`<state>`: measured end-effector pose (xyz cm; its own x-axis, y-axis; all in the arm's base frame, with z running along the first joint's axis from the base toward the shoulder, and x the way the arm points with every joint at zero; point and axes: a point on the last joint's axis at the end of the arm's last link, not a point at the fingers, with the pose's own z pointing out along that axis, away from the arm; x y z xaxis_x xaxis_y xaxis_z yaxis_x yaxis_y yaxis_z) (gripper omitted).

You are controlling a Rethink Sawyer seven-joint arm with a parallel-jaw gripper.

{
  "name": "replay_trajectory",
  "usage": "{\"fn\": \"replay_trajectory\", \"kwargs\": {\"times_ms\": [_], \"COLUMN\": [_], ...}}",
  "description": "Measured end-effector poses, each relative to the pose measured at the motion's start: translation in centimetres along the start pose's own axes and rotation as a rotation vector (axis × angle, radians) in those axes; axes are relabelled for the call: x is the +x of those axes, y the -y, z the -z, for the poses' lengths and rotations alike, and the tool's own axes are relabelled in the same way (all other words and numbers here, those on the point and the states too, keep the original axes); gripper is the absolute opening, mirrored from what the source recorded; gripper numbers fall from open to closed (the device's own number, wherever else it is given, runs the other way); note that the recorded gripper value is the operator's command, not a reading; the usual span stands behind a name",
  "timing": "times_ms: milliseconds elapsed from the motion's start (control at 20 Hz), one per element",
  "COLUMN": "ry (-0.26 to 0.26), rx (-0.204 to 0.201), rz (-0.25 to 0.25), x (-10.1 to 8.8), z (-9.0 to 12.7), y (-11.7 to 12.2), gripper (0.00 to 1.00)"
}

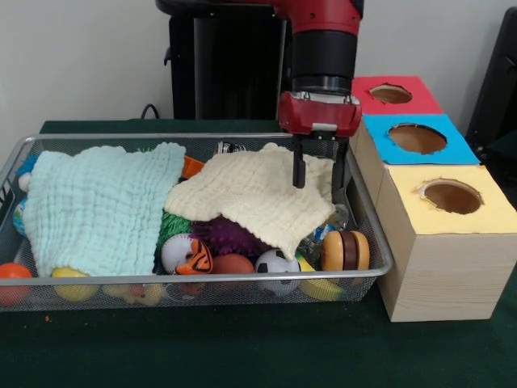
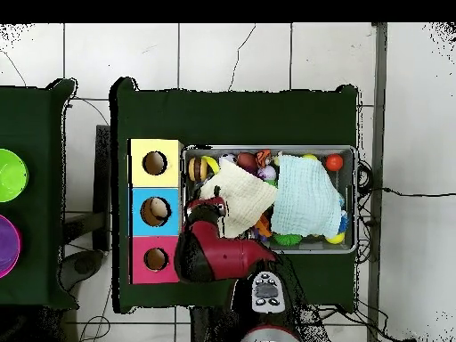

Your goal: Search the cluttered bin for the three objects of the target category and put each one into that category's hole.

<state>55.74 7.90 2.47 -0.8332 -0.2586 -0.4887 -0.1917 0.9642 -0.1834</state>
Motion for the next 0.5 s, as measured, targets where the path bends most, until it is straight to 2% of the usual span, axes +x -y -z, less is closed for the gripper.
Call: {"fn": "replay_trajectory", "kwargs": {"times_ms": [50, 150, 250, 450, 500], "ry": [-0.03, -0.048, -0.089, -0.126, -0.1], "rx": [-0.007, -0.014, -0.033, -0.043, -0.03], "rz": [0.008, 0.015, 0.027, 0.031, 0.034], "x": [1.3, 2.2, 4.4, 6.5, 6.3], "z": [-0.7, -1.2, -2.5, -4.0, -4.5], "y": [-1.3, -2.0, -3.3, -4.0, -3.5], "gripper": [1.0, 1.0, 1.0, 1.0, 1.0]}}
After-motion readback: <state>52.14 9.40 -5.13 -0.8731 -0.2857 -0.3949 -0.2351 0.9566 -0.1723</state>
